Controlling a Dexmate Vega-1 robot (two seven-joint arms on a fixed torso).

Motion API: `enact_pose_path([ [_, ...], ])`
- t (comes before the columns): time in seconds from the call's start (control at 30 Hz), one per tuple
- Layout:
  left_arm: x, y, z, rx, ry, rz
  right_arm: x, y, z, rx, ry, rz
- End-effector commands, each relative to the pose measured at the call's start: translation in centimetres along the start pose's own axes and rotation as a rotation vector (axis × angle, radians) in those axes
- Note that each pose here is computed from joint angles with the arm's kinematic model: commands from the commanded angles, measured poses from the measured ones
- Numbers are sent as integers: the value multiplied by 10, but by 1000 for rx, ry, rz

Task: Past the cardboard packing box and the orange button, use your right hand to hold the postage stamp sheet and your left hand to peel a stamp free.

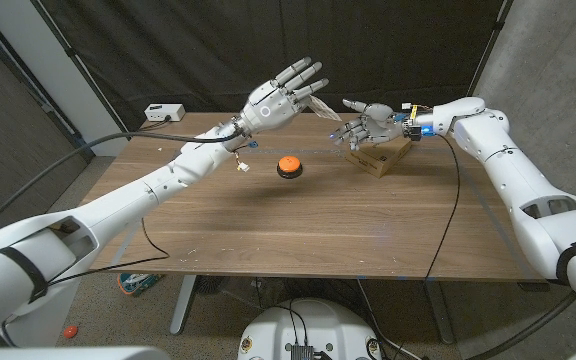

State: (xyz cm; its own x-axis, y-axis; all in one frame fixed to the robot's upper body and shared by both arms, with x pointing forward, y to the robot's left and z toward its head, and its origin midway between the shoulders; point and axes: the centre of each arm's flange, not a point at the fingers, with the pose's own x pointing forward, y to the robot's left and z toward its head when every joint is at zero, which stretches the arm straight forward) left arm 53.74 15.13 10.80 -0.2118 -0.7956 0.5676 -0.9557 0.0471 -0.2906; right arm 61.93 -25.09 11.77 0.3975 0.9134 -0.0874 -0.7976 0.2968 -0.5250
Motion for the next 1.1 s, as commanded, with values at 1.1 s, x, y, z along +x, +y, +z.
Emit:
enact_pose_path([
  [1.1, -2, -10, 23, -261, 47, -29, 29, -4, 3, 150, -361, -25],
])
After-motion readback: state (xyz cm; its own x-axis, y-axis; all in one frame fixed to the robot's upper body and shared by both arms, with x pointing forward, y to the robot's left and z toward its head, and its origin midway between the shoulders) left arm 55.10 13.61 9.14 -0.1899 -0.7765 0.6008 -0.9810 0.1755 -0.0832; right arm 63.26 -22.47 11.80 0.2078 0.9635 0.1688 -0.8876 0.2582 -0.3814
